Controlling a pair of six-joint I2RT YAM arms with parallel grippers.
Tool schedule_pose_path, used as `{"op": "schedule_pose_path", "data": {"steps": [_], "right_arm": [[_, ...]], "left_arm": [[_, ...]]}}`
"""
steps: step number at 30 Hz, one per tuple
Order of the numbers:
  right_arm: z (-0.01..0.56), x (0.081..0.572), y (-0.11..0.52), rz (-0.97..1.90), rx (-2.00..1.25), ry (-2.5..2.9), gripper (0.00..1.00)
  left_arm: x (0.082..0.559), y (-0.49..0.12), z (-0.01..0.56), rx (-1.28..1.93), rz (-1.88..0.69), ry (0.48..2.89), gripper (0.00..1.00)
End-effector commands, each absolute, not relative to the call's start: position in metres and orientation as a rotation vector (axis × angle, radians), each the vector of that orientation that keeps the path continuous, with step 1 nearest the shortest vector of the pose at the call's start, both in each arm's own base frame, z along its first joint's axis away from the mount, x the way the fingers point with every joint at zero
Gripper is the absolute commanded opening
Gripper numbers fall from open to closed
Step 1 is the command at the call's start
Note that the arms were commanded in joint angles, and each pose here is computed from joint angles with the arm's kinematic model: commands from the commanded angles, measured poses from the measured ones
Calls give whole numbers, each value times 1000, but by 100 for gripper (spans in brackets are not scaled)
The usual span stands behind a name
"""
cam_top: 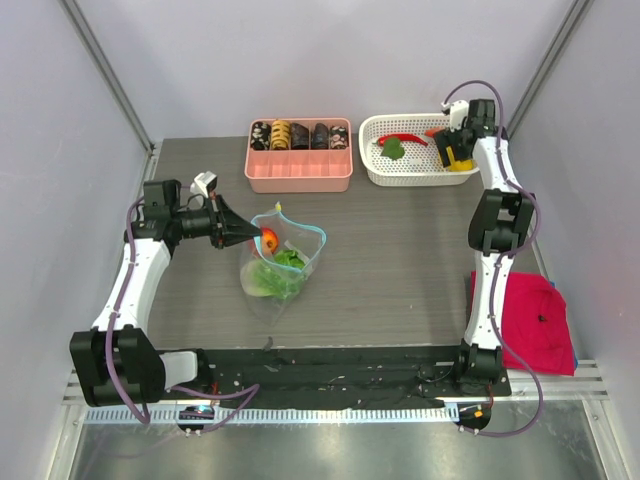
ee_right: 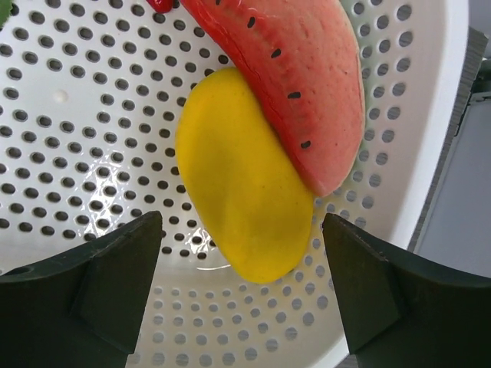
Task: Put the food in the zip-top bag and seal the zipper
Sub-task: Pick up the fake vegetable from the bin.
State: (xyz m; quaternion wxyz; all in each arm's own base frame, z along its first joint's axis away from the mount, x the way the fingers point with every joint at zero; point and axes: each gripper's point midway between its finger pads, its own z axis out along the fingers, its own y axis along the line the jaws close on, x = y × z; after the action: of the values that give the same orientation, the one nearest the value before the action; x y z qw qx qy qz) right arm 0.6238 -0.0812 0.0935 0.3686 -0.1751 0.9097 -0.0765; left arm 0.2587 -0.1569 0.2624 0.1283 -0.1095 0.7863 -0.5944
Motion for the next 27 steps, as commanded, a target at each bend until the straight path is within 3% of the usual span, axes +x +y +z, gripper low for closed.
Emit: {"op": "schedule_pose_path", "data": {"steps": [1,5,10,19,25,27], "right_arm": [[93,638,-79,-191,-428,2289,89],[80,637,-76,-165,-432,2305,87],[84,637,-57,-48,-431,2282,72],[73,647,-31,6,-457,2254,71],[101,654,-29,1,-414,2201,37],[121,658,-30,-9,-398,2159,30]], "left_arm": [[259,-156,275,-259,-1729,2262,0],[259,-156,273,-257,-1728,2264,0],[259,-156,273,-262,-1731,2268,0],[261,-156,268,-276,-1736,2282,0],[260,-155,268,-262,-1718,2291,0],[261,-155,268,-269,-1714,2293,0]]}}
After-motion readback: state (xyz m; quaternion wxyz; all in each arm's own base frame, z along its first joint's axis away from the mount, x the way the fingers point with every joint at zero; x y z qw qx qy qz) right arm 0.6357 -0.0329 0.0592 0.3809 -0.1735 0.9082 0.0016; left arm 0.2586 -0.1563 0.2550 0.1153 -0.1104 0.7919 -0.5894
